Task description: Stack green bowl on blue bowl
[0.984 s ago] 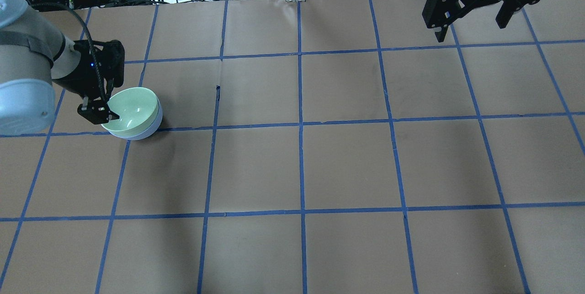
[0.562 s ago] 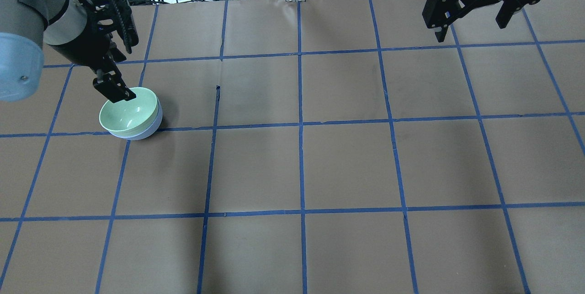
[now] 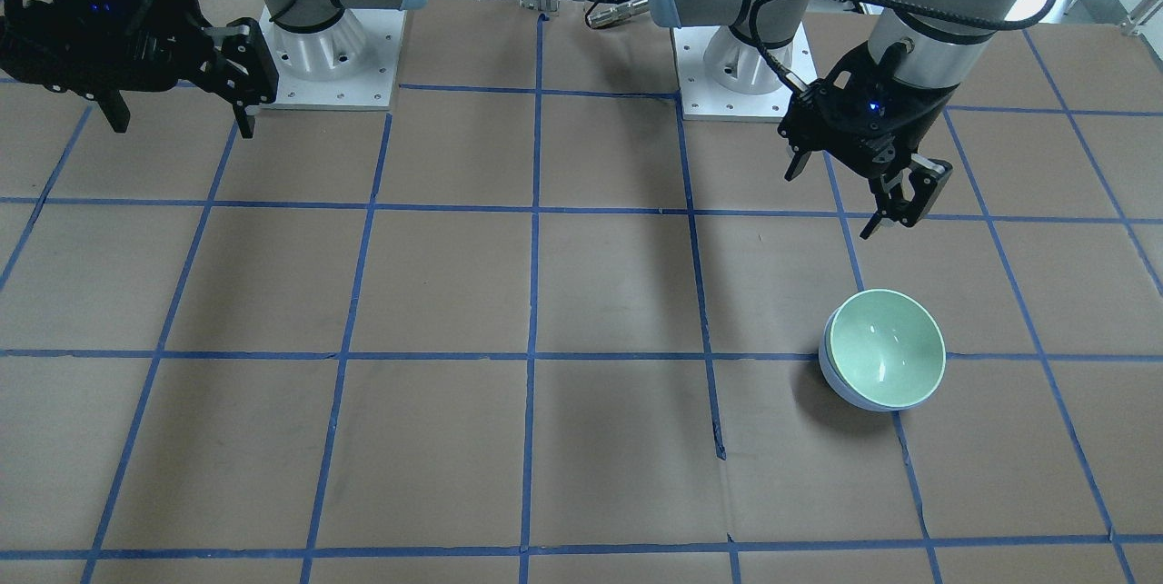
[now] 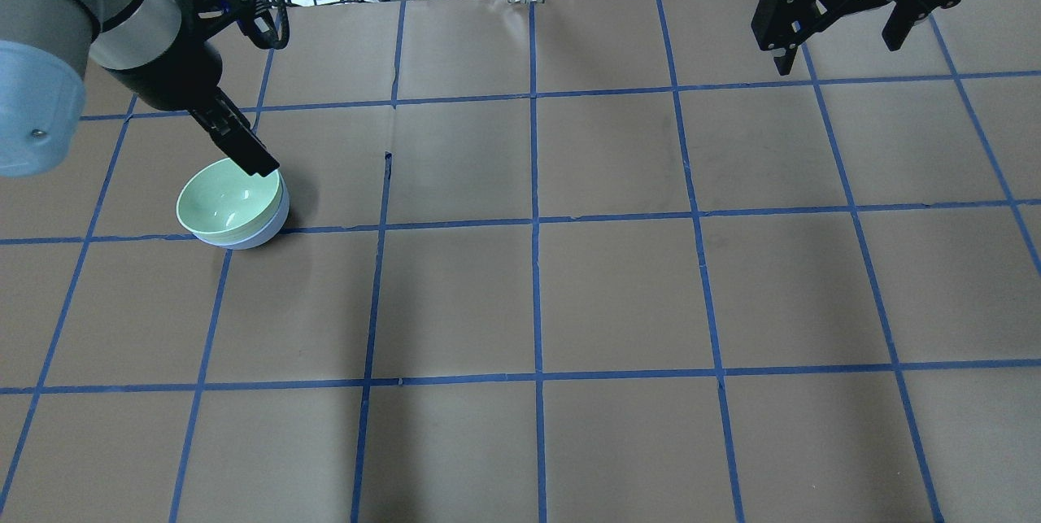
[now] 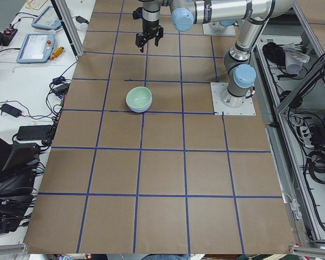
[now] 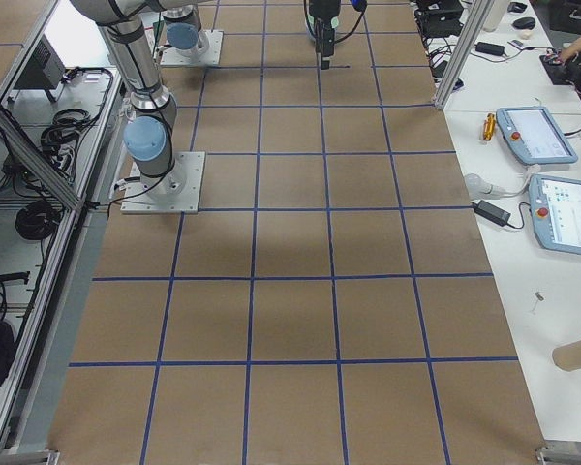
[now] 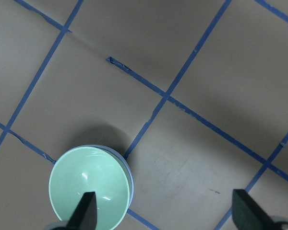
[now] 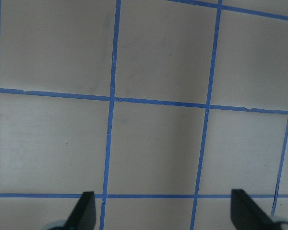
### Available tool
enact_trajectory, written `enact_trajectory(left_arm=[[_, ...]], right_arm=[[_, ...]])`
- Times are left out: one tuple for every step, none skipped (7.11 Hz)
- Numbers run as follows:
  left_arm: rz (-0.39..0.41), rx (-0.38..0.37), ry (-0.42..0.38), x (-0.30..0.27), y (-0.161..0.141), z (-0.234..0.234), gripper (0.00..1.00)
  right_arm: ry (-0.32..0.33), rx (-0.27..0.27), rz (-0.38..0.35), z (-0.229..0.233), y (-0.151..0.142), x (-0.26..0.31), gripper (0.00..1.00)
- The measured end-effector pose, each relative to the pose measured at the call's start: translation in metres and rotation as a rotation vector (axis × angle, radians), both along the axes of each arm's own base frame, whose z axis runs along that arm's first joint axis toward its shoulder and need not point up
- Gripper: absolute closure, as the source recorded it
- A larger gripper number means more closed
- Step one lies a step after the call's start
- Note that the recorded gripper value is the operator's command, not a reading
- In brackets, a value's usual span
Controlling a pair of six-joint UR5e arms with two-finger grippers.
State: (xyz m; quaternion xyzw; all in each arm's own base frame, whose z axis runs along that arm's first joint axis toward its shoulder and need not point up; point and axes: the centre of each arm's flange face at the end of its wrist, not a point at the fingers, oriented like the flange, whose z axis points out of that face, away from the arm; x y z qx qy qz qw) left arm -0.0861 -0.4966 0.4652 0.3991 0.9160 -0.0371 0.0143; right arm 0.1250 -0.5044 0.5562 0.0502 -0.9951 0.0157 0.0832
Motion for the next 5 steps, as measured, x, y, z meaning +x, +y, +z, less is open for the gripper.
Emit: enact_trajectory(left_arm=[[0.104, 0.005, 0.011, -0.003, 0.004, 0.003, 0.0], [0.191, 0.009, 0.019, -0.006, 0.008, 0.006, 0.0], [0.287, 0.015, 0.025, -0.007, 0.012, 0.008, 0.0], [0.378, 0.019, 0.031, -0.011, 0.015, 0.011, 0.0], [0.468, 0.029, 0.036, -0.017, 0.019, 0.014, 0.0]], right_arm=[[0.0, 0.0, 0.0, 0.0, 0.0, 0.0, 0.0], [0.0, 0.0, 0.0, 0.0, 0.0, 0.0, 0.0], [0.0, 0.0, 0.0, 0.0, 0.0, 0.0, 0.0], [0.0, 0.0, 0.0, 0.0, 0.0, 0.0, 0.0], [0.0, 0.0, 0.0, 0.0, 0.0, 0.0, 0.0]])
